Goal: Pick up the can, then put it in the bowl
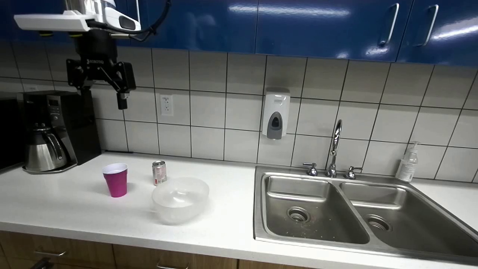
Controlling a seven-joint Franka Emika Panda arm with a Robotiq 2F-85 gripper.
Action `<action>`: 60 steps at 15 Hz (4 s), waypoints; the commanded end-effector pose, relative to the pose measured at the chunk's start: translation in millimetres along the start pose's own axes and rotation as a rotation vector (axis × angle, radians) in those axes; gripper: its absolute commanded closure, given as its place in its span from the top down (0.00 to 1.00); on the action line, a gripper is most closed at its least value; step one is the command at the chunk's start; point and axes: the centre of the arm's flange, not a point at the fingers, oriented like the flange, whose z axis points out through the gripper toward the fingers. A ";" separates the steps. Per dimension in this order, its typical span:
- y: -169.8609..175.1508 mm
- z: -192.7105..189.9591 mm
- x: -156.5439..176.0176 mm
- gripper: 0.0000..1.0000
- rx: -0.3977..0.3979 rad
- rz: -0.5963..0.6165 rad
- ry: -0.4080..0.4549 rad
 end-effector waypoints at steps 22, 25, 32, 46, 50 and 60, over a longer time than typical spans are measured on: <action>51.2 96.1 130.0 1.00 -0.012 0.109 0.027; 54.1 107.7 160.2 1.00 -0.012 0.112 0.031; 33.8 159.2 188.5 1.00 -0.038 0.074 0.013; -4.2 229.3 244.5 1.00 -0.046 0.013 0.058; -23.3 229.8 274.9 1.00 -0.044 0.009 0.073; -60.2 245.6 332.2 1.00 -0.046 -0.006 0.084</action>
